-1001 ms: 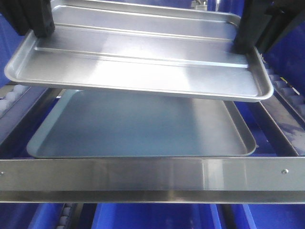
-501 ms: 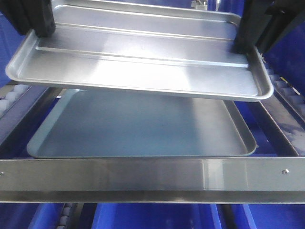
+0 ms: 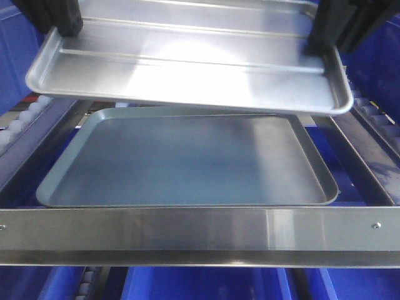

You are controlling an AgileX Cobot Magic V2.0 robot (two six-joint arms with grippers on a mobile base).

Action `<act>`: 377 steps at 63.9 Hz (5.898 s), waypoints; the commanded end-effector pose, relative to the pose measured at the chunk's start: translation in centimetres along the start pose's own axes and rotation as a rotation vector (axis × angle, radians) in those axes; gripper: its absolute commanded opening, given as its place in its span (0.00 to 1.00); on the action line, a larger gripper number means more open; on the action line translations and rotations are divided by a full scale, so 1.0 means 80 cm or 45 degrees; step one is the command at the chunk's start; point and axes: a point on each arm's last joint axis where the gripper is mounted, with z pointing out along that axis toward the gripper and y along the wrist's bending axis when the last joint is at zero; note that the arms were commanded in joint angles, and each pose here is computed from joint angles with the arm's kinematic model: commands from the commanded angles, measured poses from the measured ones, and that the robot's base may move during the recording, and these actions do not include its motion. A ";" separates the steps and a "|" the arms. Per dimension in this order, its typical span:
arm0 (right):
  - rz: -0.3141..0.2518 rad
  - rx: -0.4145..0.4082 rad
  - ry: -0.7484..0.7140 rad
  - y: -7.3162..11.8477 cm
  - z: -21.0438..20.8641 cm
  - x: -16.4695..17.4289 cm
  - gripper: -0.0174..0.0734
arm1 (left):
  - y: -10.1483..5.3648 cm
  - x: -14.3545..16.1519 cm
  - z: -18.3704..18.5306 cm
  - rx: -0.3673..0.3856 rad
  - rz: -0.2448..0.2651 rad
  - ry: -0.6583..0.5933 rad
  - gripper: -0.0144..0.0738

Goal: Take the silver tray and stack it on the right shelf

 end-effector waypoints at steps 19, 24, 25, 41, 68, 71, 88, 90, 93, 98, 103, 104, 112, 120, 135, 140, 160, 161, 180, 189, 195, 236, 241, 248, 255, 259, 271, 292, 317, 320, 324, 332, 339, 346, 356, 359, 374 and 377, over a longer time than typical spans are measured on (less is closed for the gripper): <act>-0.015 0.045 -0.102 -0.008 0.026 -0.073 0.25 | 0.033 -0.050 0.048 0.027 -0.046 -0.118 0.06; -0.008 0.067 -0.059 -0.010 0.051 -0.079 0.25 | 0.037 -0.055 0.072 0.008 -0.059 -0.105 0.06; -0.006 0.071 -0.054 -0.010 0.055 -0.080 0.25 | 0.038 -0.056 0.076 0.006 -0.061 -0.103 0.06; -0.010 0.104 0.050 -0.012 0.128 -0.078 0.25 | 0.035 -0.055 0.151 -0.047 -0.028 -0.021 0.06; -0.019 0.105 0.077 -0.011 0.157 -0.075 0.26 | 0.036 -0.057 0.195 -0.035 0.034 0.104 0.06; -0.019 0.105 0.077 -0.011 0.157 -0.075 0.27 | 0.037 -0.061 0.193 -0.022 0.014 0.094 0.06; -0.019 0.108 0.085 -0.011 0.157 -0.074 0.71 | 0.036 -0.071 0.187 0.049 0.029 0.087 0.41; -0.018 0.109 0.088 -0.011 0.157 -0.074 0.76 | 0.036 -0.071 0.186 0.049 0.032 0.086 0.48; -0.018 0.109 0.088 -0.011 0.157 -0.074 0.81 | 0.036 -0.071 0.186 0.048 0.032 0.088 0.57; -0.018 0.110 0.089 -0.011 0.157 -0.074 0.83 | 0.037 -0.070 0.186 0.046 0.032 0.093 0.68; -0.017 0.107 0.080 -0.011 0.153 -0.075 0.83 | 0.037 -0.070 0.184 0.037 0.032 0.113 0.69; -0.017 0.107 0.077 -0.011 0.151 -0.075 0.83 | 0.038 -0.070 0.184 0.034 0.034 0.117 0.69; -0.013 0.096 0.038 -0.011 0.136 -0.079 0.83 | 0.040 -0.071 0.174 0.018 0.040 0.142 0.69; -0.007 0.088 0.001 -0.012 0.113 -0.082 0.76 | 0.042 -0.074 0.152 0.022 0.048 0.121 0.67; -0.033 0.097 0.002 -0.018 0.078 -0.073 0.40 | 0.056 -0.069 0.090 0.035 0.119 0.052 0.39; -0.035 0.092 -0.009 -0.020 0.070 -0.064 0.31 | 0.062 -0.058 0.079 0.040 0.127 0.012 0.24; -0.060 0.042 -0.067 -0.039 0.062 0.013 0.25 | 0.082 0.026 0.068 0.165 0.101 -0.131 0.06; -0.060 0.035 -0.081 -0.040 0.059 0.017 0.25 | 0.083 0.031 0.069 0.169 0.102 -0.138 0.06; -0.094 -0.032 -0.256 -0.062 0.030 0.097 0.25 | 0.108 0.111 0.043 0.233 0.093 -0.265 0.06; -0.098 -0.052 -0.380 -0.071 -0.005 0.120 0.25 | 0.114 0.129 0.000 0.301 0.109 -0.417 0.06; -0.089 -0.072 -0.489 -0.078 -0.035 0.133 0.25 | 0.117 0.138 -0.032 0.361 0.120 -0.527 0.06; -0.156 -0.081 -0.995 -0.116 -0.166 0.221 0.25 | 0.161 0.204 -0.129 0.509 0.104 -0.815 0.06; -0.156 -0.081 -0.995 -0.116 -0.166 0.221 0.25 | 0.161 0.204 -0.129 0.509 0.104 -0.815 0.06; -0.156 -0.081 -0.995 -0.116 -0.166 0.221 0.25 | 0.161 0.204 -0.129 0.509 0.104 -0.815 0.06; -0.156 -0.081 -0.995 -0.116 -0.166 0.221 0.25 | 0.161 0.204 -0.129 0.509 0.104 -0.815 0.06; -0.156 -0.081 -0.995 -0.116 -0.166 0.221 0.25 | 0.161 0.204 -0.129 0.509 0.104 -0.815 0.06; -0.156 -0.081 -0.995 -0.116 -0.166 0.221 0.25 | 0.161 0.205 -0.129 0.508 0.104 -0.811 0.06; -0.156 -0.081 -0.996 -0.116 -0.166 0.221 0.25 | 0.168 0.209 -0.107 0.331 0.126 -1.022 0.06; -0.156 -0.081 -0.996 -0.116 -0.166 0.221 0.25 | 0.196 0.276 -0.020 -0.030 -0.060 -1.220 0.06; -0.156 -0.081 -0.996 -0.116 -0.166 0.221 0.25 | 0.198 0.284 -0.010 -0.066 -0.078 -1.232 0.06; -0.156 -0.081 -0.996 -0.116 -0.166 0.221 0.25 | 0.201 0.294 0.002 -0.109 -0.098 -1.270 0.06; -0.156 -0.081 -0.996 -0.116 -0.166 0.221 0.25 | 0.206 0.312 0.020 -0.177 -0.127 -1.308 0.06; -0.156 -0.082 -0.997 -0.116 -0.166 0.221 0.25 | 0.206 0.311 0.019 -0.179 -0.125 -1.341 0.06; -0.156 -0.082 -0.998 -0.116 -0.166 0.221 0.25 | 0.206 0.311 0.018 -0.179 -0.124 -1.347 0.06; -0.156 -0.082 -0.998 -0.116 -0.166 0.221 0.25 | 0.206 0.311 0.018 -0.179 -0.124 -1.347 0.06; -0.156 -0.082 -0.998 -0.116 -0.166 0.221 0.25 | 0.206 0.311 0.018 -0.179 -0.124 -1.347 0.06; -0.156 -0.082 -0.998 -0.116 -0.166 0.221 0.25 | 0.206 0.311 0.018 -0.179 -0.124 -1.347 0.06; -0.156 -0.082 -0.998 -0.116 -0.166 0.221 0.25 | 0.206 0.311 0.018 -0.179 -0.124 -1.347 0.06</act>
